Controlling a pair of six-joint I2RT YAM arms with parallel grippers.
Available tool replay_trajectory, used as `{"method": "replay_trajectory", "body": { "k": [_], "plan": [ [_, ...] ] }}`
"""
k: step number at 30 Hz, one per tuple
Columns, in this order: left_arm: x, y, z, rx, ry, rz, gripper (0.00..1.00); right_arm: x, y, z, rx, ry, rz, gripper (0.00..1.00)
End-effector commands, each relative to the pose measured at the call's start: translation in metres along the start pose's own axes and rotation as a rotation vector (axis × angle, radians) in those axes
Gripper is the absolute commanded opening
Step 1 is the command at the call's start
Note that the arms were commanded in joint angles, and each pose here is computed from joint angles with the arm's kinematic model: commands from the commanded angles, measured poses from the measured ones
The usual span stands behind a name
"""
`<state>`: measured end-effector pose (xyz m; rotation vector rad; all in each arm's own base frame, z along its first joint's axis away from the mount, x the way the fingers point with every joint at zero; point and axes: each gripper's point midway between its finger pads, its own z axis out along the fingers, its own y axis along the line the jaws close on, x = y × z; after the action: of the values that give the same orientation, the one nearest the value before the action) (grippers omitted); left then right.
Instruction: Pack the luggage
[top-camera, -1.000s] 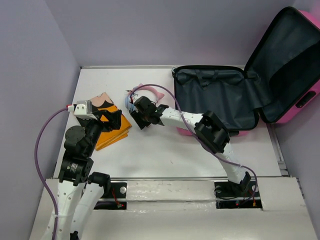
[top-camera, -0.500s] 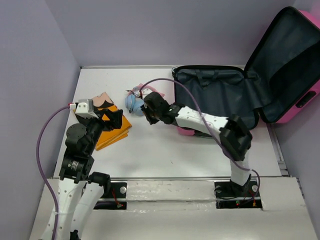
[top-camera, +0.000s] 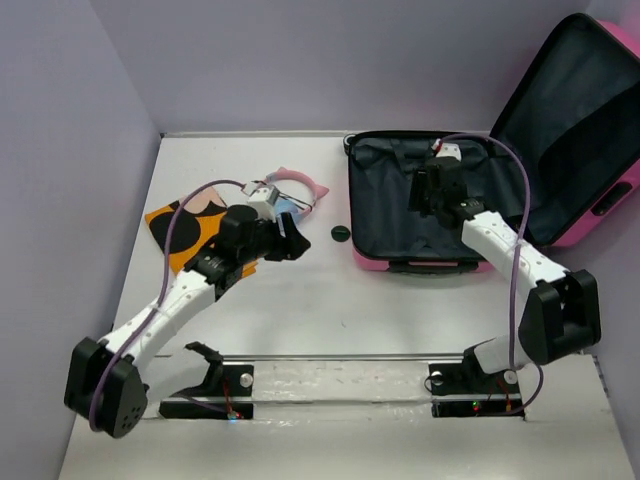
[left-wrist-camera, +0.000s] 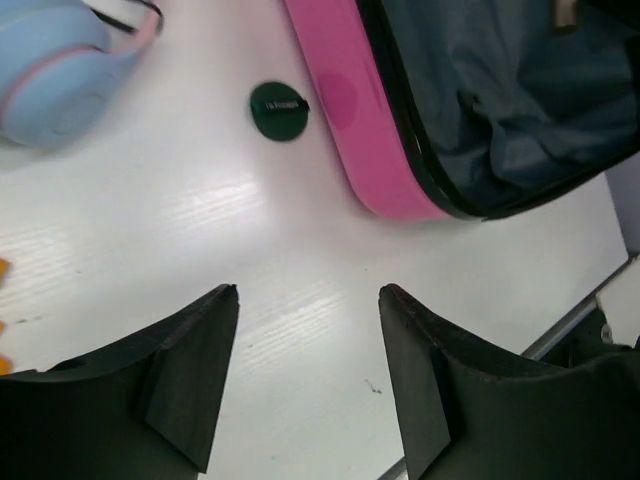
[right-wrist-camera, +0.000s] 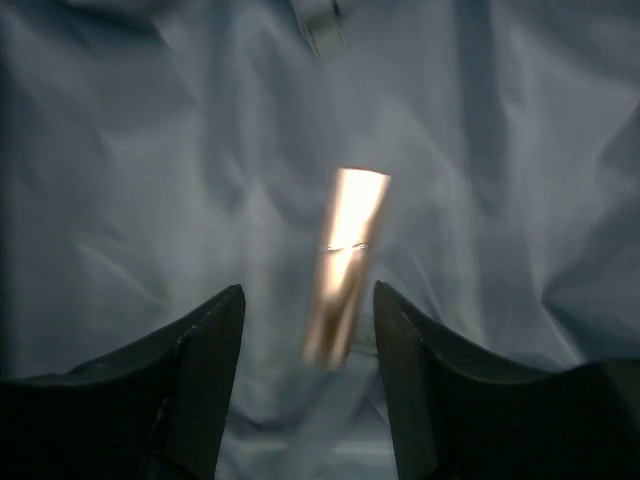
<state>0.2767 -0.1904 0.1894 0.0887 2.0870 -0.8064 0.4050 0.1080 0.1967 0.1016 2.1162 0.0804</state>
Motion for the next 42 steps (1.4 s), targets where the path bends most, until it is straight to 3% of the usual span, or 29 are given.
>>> {"method": "replay_trajectory", "body": {
  "k": [1, 4, 9, 15, 22, 26, 28, 31, 32, 37, 38, 41, 42],
  "plan": [
    [-0.004, -0.037, 0.032, 0.010, -0.013, -0.013, 0.67, 0.018, -0.004, 0.005, 0.015, 0.039, 0.033, 0.72],
    [0.006, -0.028, 0.069, -0.102, 0.009, 0.003, 0.62, 0.010, 0.003, -0.007, -0.039, 0.020, 0.041, 0.76],
    [0.017, -0.014, 0.122, -0.231, 0.043, 0.029, 0.55, 0.000, 0.011, -0.033, -0.131, -0.039, 0.056, 0.70],
    [0.029, -0.012, 0.171, -0.295, 0.093, 0.081, 0.57, 0.007, 0.025, -0.058, -0.262, -0.058, 0.062, 0.66],
    [0.042, 0.007, 0.206, -0.386, 0.132, 0.127, 0.59, 0.009, 0.033, -0.083, -0.362, -0.096, 0.076, 0.65],
    [0.057, 0.020, 0.223, -0.423, 0.162, 0.142, 0.56, 0.012, 0.038, -0.085, -0.384, -0.097, 0.074, 0.65],
    [0.062, 0.026, 0.229, -0.438, 0.171, 0.153, 0.47, 0.014, 0.038, -0.084, -0.386, -0.093, 0.075, 0.65],
    [0.080, 0.040, 0.231, -0.472, 0.222, 0.166, 0.21, 0.015, 0.041, -0.086, -0.396, -0.094, 0.068, 0.65],
    [0.081, 0.041, 0.230, -0.482, 0.217, 0.159, 0.06, 0.013, 0.041, -0.086, -0.396, -0.097, 0.070, 0.65],
    [0.061, 0.037, 0.199, -0.484, 0.137, 0.139, 0.06, 0.010, 0.043, -0.089, -0.409, -0.105, 0.067, 0.65],
    [0.035, 0.021, 0.186, -0.449, 0.066, 0.117, 0.06, 0.009, 0.044, -0.090, -0.413, -0.109, 0.067, 0.65],
    [0.017, 0.010, 0.155, -0.414, -0.011, 0.073, 0.06, 0.006, 0.044, -0.093, -0.419, -0.116, 0.068, 0.66],
    [-0.007, -0.006, 0.136, -0.371, -0.078, 0.047, 0.06, 0.005, 0.045, -0.094, -0.422, -0.120, 0.071, 0.66]
  ]
}}
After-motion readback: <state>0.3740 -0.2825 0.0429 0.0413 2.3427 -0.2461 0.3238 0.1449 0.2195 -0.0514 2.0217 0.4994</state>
